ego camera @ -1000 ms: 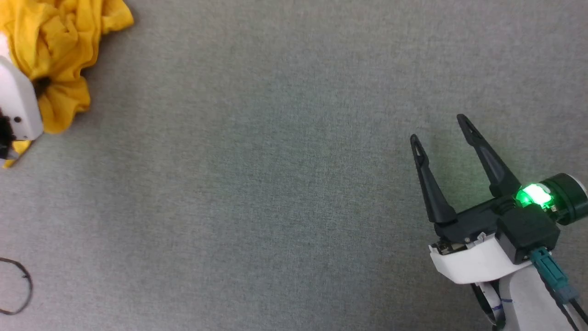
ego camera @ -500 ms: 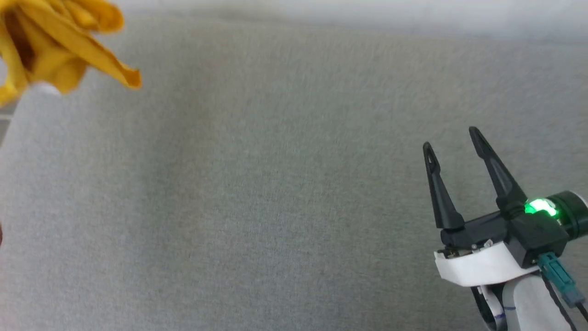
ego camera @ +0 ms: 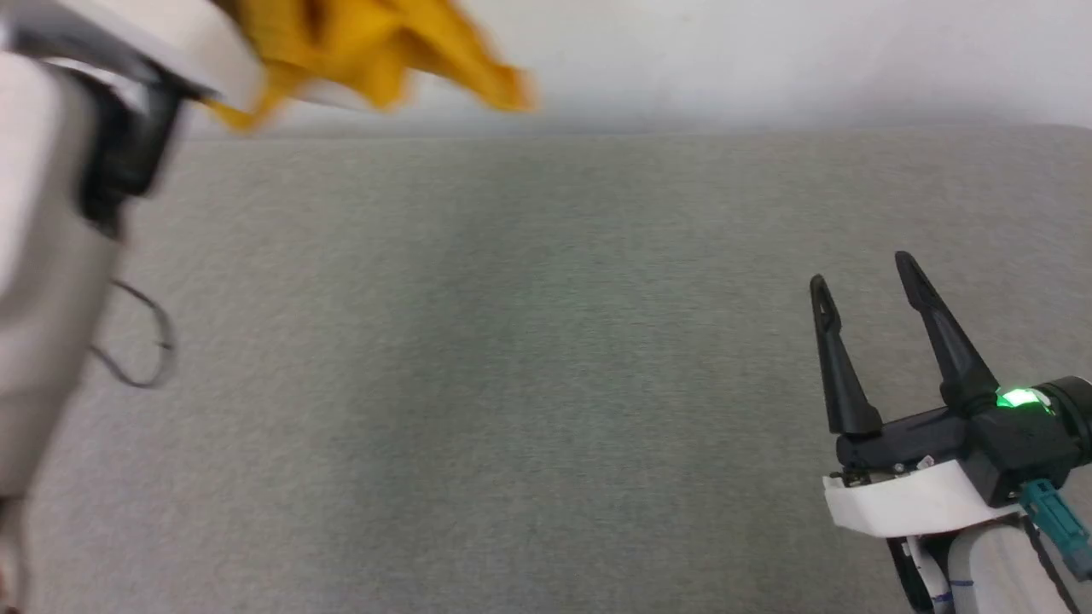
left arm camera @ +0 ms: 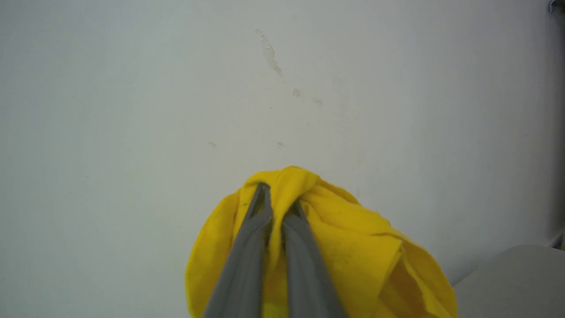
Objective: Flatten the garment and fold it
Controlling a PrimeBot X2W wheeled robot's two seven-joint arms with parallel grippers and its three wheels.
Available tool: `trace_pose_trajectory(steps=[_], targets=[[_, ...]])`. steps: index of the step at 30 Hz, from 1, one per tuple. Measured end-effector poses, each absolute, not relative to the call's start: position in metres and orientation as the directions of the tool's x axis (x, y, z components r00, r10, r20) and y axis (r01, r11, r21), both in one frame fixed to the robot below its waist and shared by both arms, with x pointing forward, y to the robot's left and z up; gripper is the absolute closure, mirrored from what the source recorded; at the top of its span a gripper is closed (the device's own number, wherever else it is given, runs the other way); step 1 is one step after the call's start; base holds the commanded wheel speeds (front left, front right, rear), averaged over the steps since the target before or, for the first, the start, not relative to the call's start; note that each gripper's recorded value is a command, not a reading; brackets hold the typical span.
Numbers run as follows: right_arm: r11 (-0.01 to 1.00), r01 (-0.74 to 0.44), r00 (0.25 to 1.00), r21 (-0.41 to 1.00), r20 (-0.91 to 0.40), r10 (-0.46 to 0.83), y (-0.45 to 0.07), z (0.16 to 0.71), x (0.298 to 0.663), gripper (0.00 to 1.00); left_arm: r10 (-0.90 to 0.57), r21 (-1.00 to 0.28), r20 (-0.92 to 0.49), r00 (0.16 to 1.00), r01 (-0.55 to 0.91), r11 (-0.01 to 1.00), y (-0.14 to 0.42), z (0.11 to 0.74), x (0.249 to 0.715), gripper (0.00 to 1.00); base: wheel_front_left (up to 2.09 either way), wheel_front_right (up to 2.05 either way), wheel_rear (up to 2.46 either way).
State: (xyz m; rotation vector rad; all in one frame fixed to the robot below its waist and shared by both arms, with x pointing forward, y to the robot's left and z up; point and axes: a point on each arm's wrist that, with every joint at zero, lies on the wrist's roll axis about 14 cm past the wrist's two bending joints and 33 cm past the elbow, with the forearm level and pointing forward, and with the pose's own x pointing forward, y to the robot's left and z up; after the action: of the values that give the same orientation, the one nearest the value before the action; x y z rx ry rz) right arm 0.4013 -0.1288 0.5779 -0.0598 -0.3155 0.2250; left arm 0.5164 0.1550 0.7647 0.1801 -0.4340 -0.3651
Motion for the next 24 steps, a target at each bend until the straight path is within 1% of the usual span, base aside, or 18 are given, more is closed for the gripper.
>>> trace_pose_trajectory(steps=[3, 6, 9, 11, 14, 18, 20, 21, 22, 24], targets=[[0.983, -0.157, 0.937, -0.096, 0.301, 0.179, -0.147, 0.579, 0.395, 0.0, -0.471, 0.201, 0.373, 0.8, 0.426, 0.882, 0.101, 0.75, 0.512, 1.0, 0.0, 0.0, 0.0], [0.989, -0.107, 0.946, -0.098, 0.296, 0.132, -0.164, 0.579, 0.389, 0.0, -0.527, 0.122, 0.379, 0.761, 0.524, 0.843, 0.055, 0.733, 0.506, 1.0, 0.0, 0.0, 0.0], [0.994, -0.057, 0.956, -0.094, 0.283, 0.081, -0.182, 0.575, 0.381, 0.0, -0.541, 0.037, 0.389, 0.746, 0.574, 0.818, 0.024, 0.712, 0.503, 1.0, 0.0, 0.0, 0.0], [0.996, -0.02, 0.962, -0.089, 0.269, 0.044, -0.194, 0.571, 0.376, 0.0, -0.561, -0.008, 0.359, 0.746, 0.604, 0.797, 0.004, 0.687, 0.5, 1.0, 0.0, 0.0, 0.0], [0.996, 0.011, 0.973, -0.088, 0.232, 0.009, -0.205, 0.56, 0.369, 0.0, -0.598, -0.072, 0.225, 0.769, 0.625, 0.777, -0.018, 0.621, 0.496, 1.0, 0.0, 0.0, 0.0], [0.996, 0.038, 0.983, -0.086, 0.183, -0.022, -0.214, 0.544, 0.366, 0.0, -0.612, -0.116, -0.075, 0.787, 0.603, 0.789, -0.021, 0.505, 0.479, 1.0, 0.0, 0.0, 0.0], [0.996, 0.037, 0.987, -0.083, 0.156, -0.024, -0.215, 0.536, 0.367, 0.0, -0.598, -0.103, -0.18, 0.781, 0.59, 0.801, -0.012, 0.463, 0.471, 1.0, 0.0, 0.0, 0.0], [0.996, 0.034, 0.99, -0.079, 0.142, -0.023, -0.214, 0.531, 0.367, 0.0, -0.594, -0.091, -0.223, 0.773, 0.59, 0.802, -0.009, 0.447, 0.467, 0.62, 0.0, 0.0, 0.0], [0.996, 0.03, 0.991, -0.079, 0.13, -0.02, -0.213, 0.527, 0.368, 0.0, -0.59, -0.081, -0.257, 0.765, 0.591, 0.802, -0.006, 0.434, 0.464, 0.0, 0.0, 0.0, 0.0], [0.997, 0.025, 0.994, -0.078, 0.11, -0.016, -0.211, 0.52, 0.369, 0.0, -0.594, -0.083, -0.287, 0.752, 0.598, 0.797, -0.003, 0.421, 0.46, 0.0, 0.0, 0.0, 0.0]])
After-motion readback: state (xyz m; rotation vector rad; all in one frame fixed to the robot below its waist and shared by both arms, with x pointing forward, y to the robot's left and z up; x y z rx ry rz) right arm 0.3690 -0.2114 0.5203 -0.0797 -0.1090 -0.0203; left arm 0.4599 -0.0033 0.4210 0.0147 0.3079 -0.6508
